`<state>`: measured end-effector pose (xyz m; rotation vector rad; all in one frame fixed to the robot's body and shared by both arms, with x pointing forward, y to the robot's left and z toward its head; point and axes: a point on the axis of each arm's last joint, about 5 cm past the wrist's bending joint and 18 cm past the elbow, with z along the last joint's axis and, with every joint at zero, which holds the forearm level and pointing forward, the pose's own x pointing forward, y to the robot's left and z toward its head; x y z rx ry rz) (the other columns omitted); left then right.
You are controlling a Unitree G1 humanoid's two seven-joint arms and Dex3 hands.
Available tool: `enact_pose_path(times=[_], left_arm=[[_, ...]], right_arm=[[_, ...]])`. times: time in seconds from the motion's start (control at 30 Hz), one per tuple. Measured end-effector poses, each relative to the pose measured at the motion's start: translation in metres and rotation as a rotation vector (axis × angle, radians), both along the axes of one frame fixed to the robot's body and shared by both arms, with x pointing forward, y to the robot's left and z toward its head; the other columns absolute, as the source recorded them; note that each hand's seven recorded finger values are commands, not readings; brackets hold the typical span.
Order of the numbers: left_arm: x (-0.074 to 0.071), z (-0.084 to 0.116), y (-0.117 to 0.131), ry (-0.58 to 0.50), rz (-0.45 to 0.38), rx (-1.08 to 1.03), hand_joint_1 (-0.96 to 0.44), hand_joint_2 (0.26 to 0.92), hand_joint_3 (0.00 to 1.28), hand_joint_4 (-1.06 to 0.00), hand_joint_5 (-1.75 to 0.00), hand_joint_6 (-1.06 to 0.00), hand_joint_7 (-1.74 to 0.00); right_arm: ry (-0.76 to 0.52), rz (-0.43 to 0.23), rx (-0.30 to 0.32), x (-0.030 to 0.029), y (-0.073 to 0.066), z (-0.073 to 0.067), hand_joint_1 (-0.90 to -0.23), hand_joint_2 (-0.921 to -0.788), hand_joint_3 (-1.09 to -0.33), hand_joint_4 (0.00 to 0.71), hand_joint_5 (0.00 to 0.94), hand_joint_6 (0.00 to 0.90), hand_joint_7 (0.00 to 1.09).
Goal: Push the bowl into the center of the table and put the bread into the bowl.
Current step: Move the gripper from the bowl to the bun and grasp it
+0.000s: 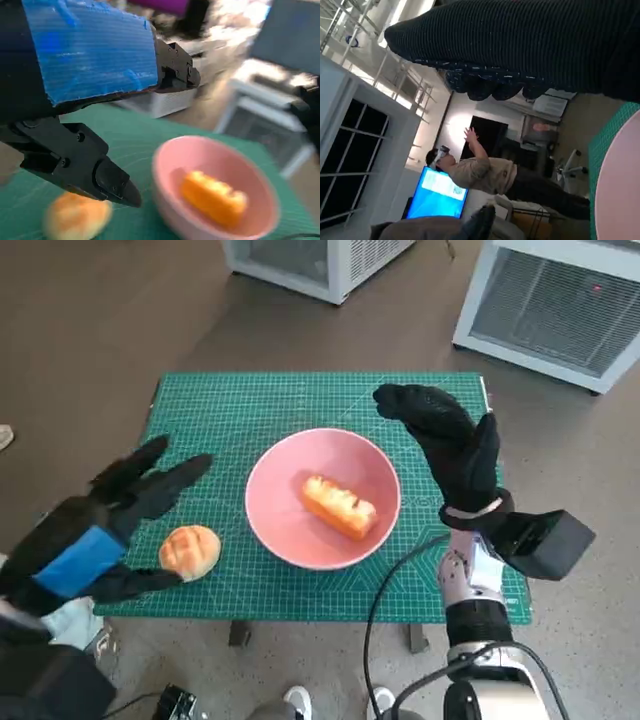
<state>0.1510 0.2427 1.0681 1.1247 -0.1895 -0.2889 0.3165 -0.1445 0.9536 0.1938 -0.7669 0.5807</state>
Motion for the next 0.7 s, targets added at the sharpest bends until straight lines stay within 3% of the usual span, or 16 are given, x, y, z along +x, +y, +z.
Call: enact_pose_path(times=[0.4, 0.7], left_arm=[[-0.001, -0.016, -0.003, 0.115, 0.079, 0.053, -0.10, 0.751, 0.00, -0.16, -0.02, -0.33, -0.06], [0.011, -0.035, -0.006, 0.178, 0.114, 0.066, -0.07, 0.757, 0.00, -0.21, -0.02, -0.37, -0.04]], right_arm=[[0.017, 0.020, -0.005, 0.0016, 0.001, -0.001, -0.689, -0.921, -0.717, 0.185, 0.000, -0.001, 0.58], [0.028, 0.044, -0.007, 0.0032, 0.003, -0.001, -0.697, -0.921, -0.710, 0.185, 0.000, -0.001, 0.58]])
